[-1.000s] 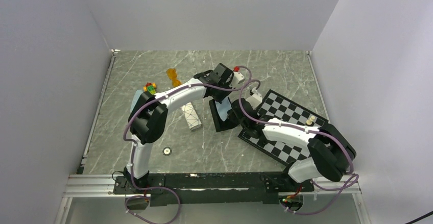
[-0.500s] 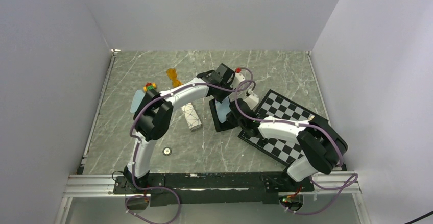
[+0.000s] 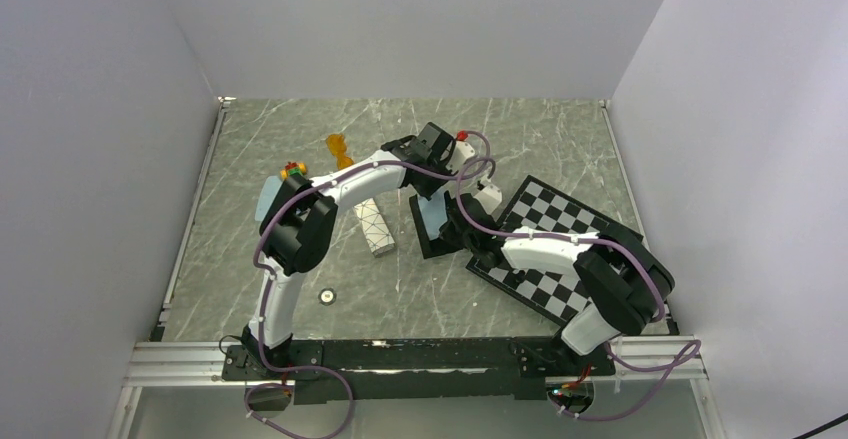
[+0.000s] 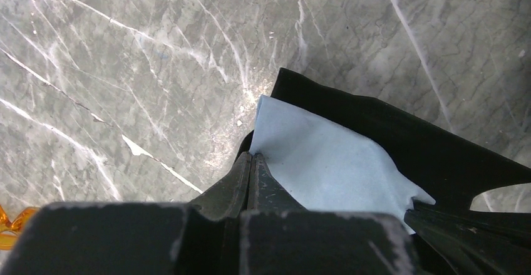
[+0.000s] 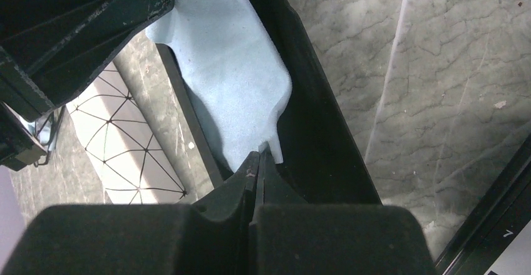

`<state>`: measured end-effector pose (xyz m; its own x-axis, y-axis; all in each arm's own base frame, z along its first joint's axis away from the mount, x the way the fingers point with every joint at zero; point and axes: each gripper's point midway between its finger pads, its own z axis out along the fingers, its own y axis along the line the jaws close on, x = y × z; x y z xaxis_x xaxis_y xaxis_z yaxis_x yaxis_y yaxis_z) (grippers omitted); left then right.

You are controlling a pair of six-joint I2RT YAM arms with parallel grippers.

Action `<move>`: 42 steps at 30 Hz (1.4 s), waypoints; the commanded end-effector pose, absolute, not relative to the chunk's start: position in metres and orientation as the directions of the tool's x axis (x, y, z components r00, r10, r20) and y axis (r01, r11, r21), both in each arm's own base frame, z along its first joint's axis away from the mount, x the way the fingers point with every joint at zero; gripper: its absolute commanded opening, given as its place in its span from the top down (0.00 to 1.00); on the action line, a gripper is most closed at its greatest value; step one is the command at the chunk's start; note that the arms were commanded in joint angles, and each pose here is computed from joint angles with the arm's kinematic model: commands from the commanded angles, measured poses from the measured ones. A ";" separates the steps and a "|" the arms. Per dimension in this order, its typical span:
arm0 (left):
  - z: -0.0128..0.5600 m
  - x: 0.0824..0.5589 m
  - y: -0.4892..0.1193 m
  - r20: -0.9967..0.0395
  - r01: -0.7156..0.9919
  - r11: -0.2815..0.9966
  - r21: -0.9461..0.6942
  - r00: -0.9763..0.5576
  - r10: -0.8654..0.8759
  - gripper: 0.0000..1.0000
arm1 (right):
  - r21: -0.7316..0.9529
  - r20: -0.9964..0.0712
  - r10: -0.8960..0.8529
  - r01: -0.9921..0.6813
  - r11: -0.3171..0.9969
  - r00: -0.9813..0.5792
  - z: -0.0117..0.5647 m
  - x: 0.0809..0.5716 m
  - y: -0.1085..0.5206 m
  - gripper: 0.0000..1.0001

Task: Organize the sunglasses

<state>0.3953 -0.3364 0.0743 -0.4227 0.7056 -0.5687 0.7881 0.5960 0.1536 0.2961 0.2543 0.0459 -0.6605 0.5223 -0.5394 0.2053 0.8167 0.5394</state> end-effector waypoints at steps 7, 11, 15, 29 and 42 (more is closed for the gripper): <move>0.068 0.386 -0.344 -0.566 0.810 0.578 0.097 -0.434 0.702 1.00 | 0.571 -0.544 0.532 0.177 0.801 -0.649 0.063 0.303 0.261 1.00; 0.064 0.388 -0.338 -0.554 0.793 0.600 0.111 -0.452 0.699 1.00 | 0.571 -0.539 0.528 0.176 0.802 -0.656 0.061 0.302 0.263 1.00; 0.060 0.384 -0.343 -0.555 0.800 0.595 0.081 -0.460 0.693 1.00 | 0.567 -0.543 0.526 0.176 0.804 -0.655 0.062 0.302 0.262 1.00; 0.062 0.396 -0.328 -0.536 0.765 0.627 0.145 -0.472 0.700 1.00 | 0.576 -0.520 0.516 0.167 0.800 -0.681 0.059 0.299 0.268 1.00; 0.069 0.402 -0.322 -0.540 0.734 0.657 0.173 -0.487 0.686 1.00 | 0.589 -0.495 0.522 0.174 0.790 -0.695 0.057 0.290 0.266 1.00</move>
